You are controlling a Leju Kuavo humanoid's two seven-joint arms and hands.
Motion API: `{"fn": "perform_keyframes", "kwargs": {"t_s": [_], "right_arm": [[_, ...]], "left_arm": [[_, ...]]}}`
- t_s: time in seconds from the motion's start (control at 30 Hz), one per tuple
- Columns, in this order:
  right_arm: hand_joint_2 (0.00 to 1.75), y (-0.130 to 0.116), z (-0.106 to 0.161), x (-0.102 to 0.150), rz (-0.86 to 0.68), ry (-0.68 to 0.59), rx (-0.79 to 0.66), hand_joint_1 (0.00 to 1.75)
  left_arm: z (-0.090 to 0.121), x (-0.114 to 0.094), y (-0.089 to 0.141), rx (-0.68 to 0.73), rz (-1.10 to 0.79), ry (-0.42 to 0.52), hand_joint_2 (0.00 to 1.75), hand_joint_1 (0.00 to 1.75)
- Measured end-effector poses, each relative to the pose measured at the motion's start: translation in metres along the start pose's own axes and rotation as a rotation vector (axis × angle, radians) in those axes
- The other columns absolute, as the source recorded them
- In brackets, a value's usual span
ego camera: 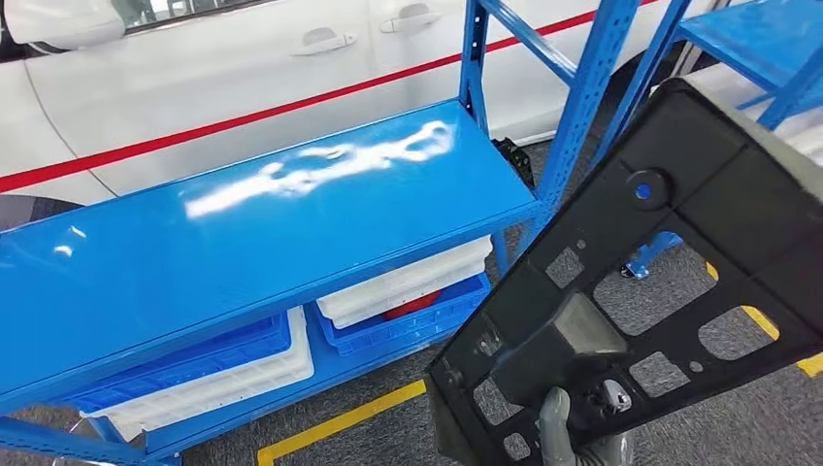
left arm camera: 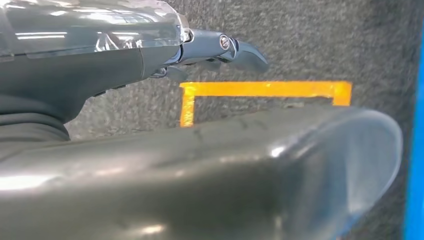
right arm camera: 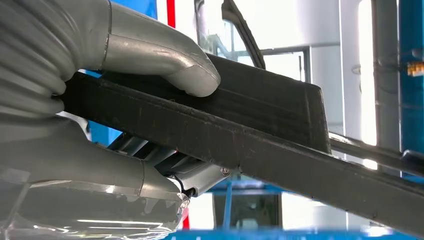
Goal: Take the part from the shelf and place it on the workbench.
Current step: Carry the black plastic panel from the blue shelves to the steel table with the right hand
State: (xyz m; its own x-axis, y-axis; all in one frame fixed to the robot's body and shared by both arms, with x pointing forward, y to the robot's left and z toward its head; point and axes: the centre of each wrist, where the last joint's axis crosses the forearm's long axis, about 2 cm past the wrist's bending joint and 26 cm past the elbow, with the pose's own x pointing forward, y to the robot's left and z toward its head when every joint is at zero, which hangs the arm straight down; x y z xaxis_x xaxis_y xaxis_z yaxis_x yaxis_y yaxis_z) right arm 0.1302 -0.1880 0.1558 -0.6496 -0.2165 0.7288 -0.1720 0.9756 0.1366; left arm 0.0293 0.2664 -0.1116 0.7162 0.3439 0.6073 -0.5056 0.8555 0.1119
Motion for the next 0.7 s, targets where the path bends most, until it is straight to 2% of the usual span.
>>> {"fn": "perform_keyframes", "kwargs": {"t_s": [0.7], "right_arm": [[1.75, 0.0007, 0.0011, 0.0012, 0.017, 0.003, -0.009, 1.75]], "left_arm": [[-0.0026, 0.0029, 0.0024, -0.019, 0.008, -0.008, 0.0, 0.0]]}}
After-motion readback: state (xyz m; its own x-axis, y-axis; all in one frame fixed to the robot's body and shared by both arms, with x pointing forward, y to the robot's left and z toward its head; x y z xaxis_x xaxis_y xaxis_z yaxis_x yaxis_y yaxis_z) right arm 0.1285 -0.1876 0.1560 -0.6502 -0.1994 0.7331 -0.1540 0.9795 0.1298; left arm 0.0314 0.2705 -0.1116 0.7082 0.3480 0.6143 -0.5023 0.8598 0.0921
